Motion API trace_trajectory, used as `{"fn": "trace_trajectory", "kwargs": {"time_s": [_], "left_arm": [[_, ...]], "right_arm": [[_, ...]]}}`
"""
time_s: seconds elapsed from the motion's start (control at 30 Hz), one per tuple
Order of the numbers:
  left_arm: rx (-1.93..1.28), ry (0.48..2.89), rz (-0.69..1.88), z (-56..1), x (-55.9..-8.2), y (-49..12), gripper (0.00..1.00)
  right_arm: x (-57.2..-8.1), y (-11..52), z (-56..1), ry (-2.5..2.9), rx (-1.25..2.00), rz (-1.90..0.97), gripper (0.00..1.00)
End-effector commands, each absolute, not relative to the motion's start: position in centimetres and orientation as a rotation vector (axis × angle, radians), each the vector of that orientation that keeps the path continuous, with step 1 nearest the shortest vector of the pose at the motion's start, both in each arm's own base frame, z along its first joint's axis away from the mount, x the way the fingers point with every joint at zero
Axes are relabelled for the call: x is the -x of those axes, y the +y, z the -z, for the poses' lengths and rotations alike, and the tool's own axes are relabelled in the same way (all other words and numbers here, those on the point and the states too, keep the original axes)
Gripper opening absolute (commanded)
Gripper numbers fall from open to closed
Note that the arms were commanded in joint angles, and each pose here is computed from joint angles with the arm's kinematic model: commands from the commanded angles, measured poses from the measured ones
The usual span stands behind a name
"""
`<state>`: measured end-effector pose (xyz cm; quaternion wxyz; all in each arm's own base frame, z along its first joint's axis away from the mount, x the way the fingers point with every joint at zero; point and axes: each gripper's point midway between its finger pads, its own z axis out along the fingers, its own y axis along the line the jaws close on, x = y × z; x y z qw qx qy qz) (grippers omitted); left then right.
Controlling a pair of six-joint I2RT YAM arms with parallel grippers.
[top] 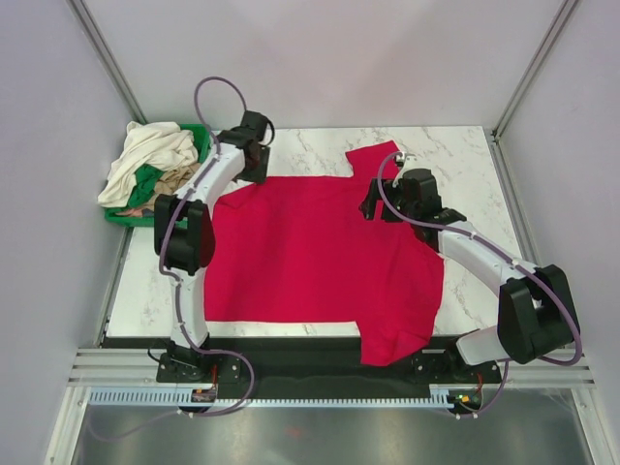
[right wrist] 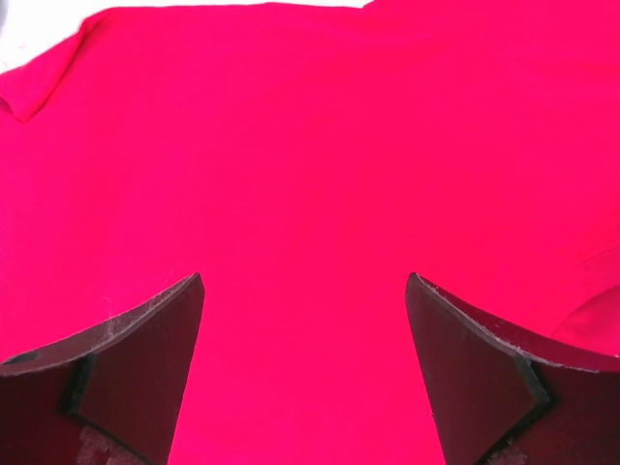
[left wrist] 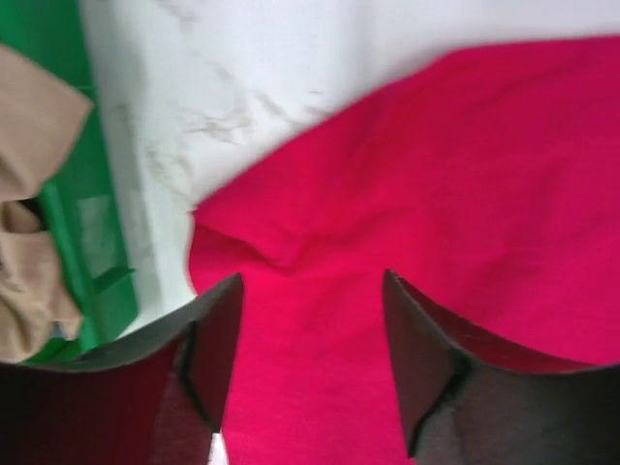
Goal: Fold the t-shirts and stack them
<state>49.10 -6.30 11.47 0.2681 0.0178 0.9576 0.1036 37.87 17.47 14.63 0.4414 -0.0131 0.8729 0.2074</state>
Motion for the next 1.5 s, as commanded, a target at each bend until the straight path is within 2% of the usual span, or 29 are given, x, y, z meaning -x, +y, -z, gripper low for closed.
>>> {"fn": "trace_trajectory", "kwargs": {"time_s": [0.0, 0.07, 0.13, 0.67, 0.9, 1.2, 1.47], "left_arm": [[-0.199, 2.577, -0.436, -10.9, -48.6, -6.3, 0.62], [-0.219, 2.595, -0.434, -10.1, -48.5, -6.4, 0.55], [-0.234, 2.615, -0.435, -9.2, -48.4, -6.6, 0.52], [-0.307, 2.705, -0.569, -3.7, -48.3, -5.4, 0.52], [-0.290, 2.714, -0.589, -3.1, -48.5, -4.6, 0.50], [-0.267, 2.705, -0.587, -3.6, -48.9, -4.0, 0.42], [-0.252, 2.696, -0.582, -4.1, -49.1, -3.9, 0.42]], "right_arm": [[-37.8, 16.9, -15.6, 2.130, 0.049, -0.475, 0.93], [-37.7, 16.9, -15.5, 2.130, 0.053, -0.472, 0.93], [-37.7, 16.8, -15.4, 2.133, 0.053, -0.468, 0.93], [-37.6, 16.5, -14.8, 2.144, 0.055, -0.451, 0.93], [-37.6, 16.5, -14.5, 2.150, 0.057, -0.445, 0.93], [-37.6, 16.6, -14.2, 2.159, 0.057, -0.450, 0.92], [-37.6, 16.6, -13.9, 2.165, 0.058, -0.450, 0.92]]}}
